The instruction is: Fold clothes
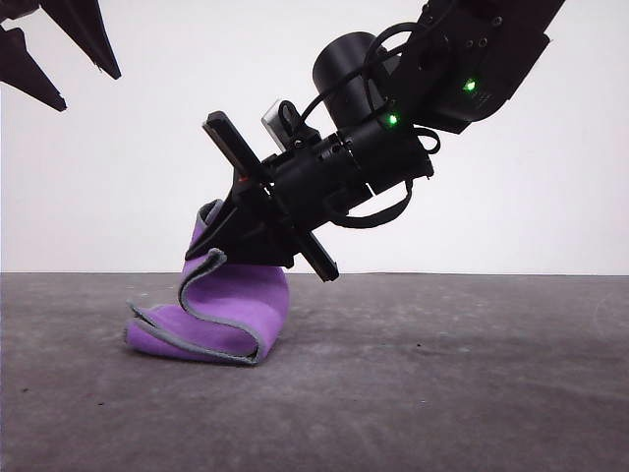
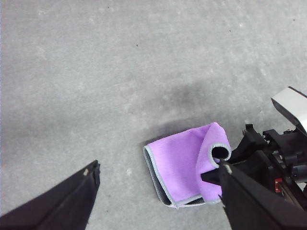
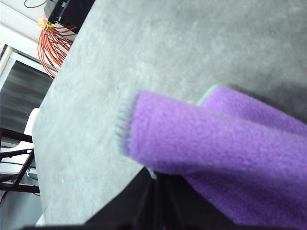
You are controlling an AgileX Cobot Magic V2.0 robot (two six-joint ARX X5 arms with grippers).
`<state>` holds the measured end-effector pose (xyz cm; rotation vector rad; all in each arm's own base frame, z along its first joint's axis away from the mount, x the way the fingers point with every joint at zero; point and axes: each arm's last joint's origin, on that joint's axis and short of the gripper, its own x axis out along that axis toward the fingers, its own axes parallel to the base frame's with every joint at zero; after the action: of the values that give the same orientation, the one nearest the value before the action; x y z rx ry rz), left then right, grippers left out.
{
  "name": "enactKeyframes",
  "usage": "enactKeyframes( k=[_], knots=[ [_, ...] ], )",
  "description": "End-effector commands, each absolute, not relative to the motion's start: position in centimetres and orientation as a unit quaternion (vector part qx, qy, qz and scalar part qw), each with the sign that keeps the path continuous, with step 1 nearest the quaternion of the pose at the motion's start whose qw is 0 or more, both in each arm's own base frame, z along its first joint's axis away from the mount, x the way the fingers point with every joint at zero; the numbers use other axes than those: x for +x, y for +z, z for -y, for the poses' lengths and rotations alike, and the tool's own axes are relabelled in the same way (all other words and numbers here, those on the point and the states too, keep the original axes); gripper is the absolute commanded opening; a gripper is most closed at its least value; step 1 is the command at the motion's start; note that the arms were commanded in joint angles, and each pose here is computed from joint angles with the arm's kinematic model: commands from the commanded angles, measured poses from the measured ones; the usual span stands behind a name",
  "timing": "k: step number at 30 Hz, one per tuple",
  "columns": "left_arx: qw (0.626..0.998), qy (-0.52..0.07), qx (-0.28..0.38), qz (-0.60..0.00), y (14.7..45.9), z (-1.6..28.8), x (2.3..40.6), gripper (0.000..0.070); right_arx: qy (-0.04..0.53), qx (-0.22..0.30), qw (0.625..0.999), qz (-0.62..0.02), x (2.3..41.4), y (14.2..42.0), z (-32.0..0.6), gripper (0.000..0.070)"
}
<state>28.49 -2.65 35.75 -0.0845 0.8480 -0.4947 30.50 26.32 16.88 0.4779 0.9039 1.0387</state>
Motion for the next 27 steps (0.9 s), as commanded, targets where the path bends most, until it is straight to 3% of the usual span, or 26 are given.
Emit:
enactKeyframes(
  k=[1,3,5,11,14,21,27],
  knots=[
    [0.885,-0.241,-0.031,-0.397,36.2,2.6,28.6,0.0476,0.478,0.219,0.745,-0.410,30.7,16.7,-26.8,0.0184],
    [0.885,-0.241,-0.031,-0.397,36.2,2.6,28.6,0.0476,0.478,0.219,0.745,-0.410,30.7,16.7,-26.8,0.0391],
    [0.885,-0.241,-0.031,-0.397,36.2,2.6,28.6,0.0476,0.478,0.219,0.745,-0.410,30.7,16.7,-26.8,0.0473],
    [0.885,-0.241,-0.031,-0.397,36.2,2.6,28.6,0.0476,0.486,0.204,0.750,-0.399,30.9,16.8,-26.7,0.0467],
    [0.885,-0.239,-0.032,-0.397,36.2,2.5,28.6,0.0476,0.486,0.206,0.755,-0.389,31.5,17.3,-25.8,0.0389],
    [0.885,-0.239,-0.033,-0.399,36.2,2.5,28.6,0.0476,0.500,0.212,0.761,-0.355,32.6,19.8,-23.1,0.0013],
    [0.884,-0.239,-0.033,-0.401,36.1,2.5,28.6,0.0476,0.492,0.196,0.776,-0.343,32.9,21.1,-21.6,0.0001]
  ],
)
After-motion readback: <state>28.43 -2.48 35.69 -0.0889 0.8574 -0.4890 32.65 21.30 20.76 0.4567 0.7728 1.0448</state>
